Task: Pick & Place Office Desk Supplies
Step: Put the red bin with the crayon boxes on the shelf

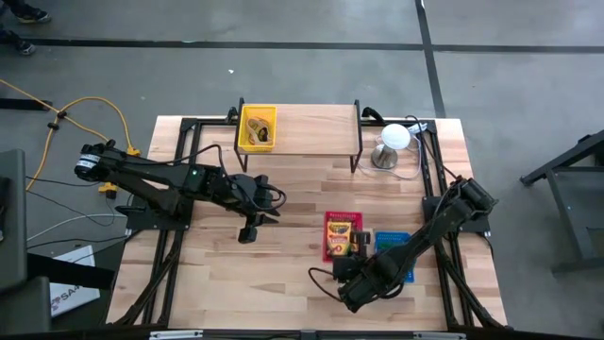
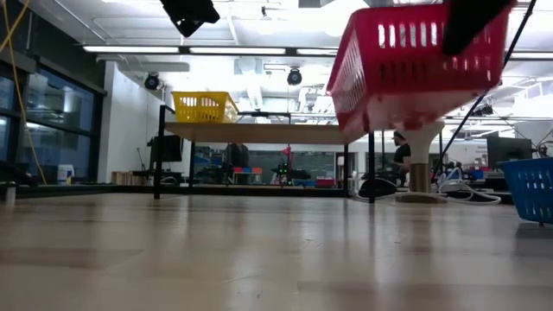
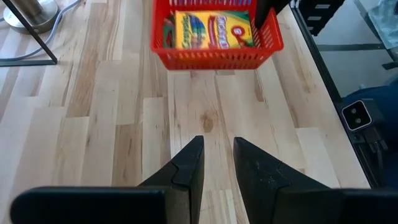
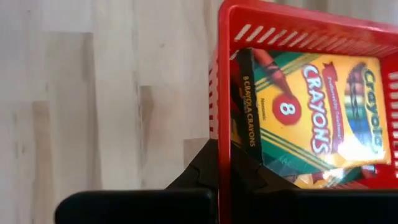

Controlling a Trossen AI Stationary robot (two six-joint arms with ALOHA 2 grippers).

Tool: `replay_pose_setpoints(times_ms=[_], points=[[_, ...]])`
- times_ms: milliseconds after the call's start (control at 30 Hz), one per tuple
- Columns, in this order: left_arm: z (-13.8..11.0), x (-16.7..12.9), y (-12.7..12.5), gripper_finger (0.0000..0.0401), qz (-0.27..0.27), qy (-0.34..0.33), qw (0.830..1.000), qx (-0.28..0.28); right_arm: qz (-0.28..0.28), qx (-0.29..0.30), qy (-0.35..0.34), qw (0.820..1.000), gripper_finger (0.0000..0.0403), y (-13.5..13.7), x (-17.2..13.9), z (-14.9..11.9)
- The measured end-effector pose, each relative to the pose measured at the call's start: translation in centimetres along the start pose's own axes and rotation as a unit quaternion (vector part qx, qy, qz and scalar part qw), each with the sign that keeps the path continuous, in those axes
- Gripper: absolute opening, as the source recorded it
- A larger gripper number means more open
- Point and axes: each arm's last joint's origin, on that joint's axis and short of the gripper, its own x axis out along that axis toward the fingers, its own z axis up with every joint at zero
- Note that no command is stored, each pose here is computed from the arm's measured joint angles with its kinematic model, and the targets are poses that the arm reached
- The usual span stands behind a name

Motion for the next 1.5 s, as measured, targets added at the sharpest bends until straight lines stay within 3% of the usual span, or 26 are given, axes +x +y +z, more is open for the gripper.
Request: replay_pose_setpoints(times_ms=[200, 600, 1000, 1300, 1500], points=[[0.0, 0.0, 0.0, 0.0083, 0.000, 0.000, 1.000, 0.000, -0.008, -0.014, -0.010, 1.000, 0.0003, -1.2, -0.7, 0.8], [0.0, 0.0, 0.0, 0.0083, 0.000, 0.000, 1.000, 0.000, -0.025, -0.014, -0.050, 0.998, 0.0003, -9.5, -3.7, 3.0], [0.0, 0.0, 0.0, 0.0083, 0.000, 0.000, 1.000, 0.000, -0.015, -0.019, -0.031, 0.999, 0.0003, -18.8, -0.9, 5.8], [0.0, 0.0, 0.0, 0.0083, 0.000, 0.000, 1.000, 0.000, -0.012, -0.005, -0.077, 0.997, 0.0003, -26.3, 0.7, 7.0], [0.0, 0.0, 0.0, 0.0083, 0.000, 0.000, 1.000, 0.000, -0.041, -0.023, -0.113, 0.992, 0.0003, -29.1, 0.9, 7.4]])
